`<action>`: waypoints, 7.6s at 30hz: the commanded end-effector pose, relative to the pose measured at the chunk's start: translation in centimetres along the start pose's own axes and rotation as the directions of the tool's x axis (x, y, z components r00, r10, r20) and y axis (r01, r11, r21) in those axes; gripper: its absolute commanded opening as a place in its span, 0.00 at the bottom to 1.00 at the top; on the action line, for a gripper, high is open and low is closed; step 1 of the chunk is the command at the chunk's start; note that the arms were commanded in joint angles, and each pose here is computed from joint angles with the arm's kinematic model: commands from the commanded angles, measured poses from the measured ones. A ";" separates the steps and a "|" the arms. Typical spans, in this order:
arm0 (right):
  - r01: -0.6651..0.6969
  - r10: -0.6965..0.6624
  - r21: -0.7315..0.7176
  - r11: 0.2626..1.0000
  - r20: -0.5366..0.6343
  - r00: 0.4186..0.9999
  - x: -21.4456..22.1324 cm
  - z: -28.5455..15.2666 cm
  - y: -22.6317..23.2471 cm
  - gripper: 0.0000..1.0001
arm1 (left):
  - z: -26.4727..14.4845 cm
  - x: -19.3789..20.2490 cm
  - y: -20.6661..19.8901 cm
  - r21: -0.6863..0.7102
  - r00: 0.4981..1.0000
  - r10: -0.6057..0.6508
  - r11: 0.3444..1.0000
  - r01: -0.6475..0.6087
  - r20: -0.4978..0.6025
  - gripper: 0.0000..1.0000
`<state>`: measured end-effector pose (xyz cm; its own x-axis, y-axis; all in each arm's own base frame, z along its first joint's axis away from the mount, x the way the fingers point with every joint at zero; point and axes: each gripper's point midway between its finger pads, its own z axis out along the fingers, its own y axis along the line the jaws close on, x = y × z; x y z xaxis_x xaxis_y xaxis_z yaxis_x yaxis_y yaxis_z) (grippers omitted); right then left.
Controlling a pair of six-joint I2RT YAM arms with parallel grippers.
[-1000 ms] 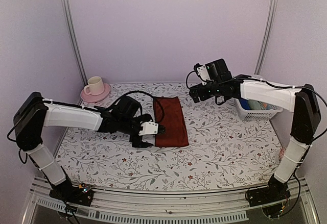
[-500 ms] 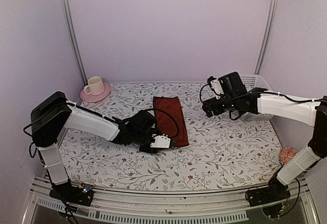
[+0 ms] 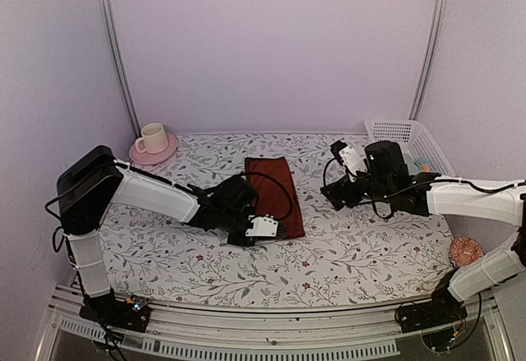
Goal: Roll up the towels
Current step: Roll the towel at the center of the board.
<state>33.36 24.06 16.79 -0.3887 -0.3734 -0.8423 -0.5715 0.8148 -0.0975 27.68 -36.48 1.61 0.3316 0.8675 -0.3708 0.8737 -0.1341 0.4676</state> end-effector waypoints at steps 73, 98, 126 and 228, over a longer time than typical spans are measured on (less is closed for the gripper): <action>0.271 -0.388 -0.652 0.708 -0.039 0.921 7.6 5.5 17.3 0.02 | -5.2 3.9 -0.3 0.217 0.924 -0.356 0.921 0.323 0.137 0.97; 0.059 -0.256 -0.656 0.753 -0.210 0.944 8.5 8.1 14.7 0.03 | -4.6 2.6 -1.0 0.333 0.911 -0.393 0.881 0.335 0.124 0.52; -0.077 -0.177 -0.586 0.807 -0.364 0.914 10.6 10.5 12.8 0.03 | -2.4 6.4 -0.1 0.527 0.754 -0.654 0.621 0.580 -0.060 0.27; 0.341 -0.375 -0.512 0.789 0.039 0.926 5.7 4.4 10.1 0.68 | -2.3 4.3 -3.6 0.251 0.994 -0.107 0.963 0.094 0.038 0.00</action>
<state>29.16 30.65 5.25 -0.4082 -0.6445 -0.6465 -0.8977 0.4122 0.1558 28.13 -32.46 1.62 0.3353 0.8472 -0.4121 0.8908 -0.1426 0.4315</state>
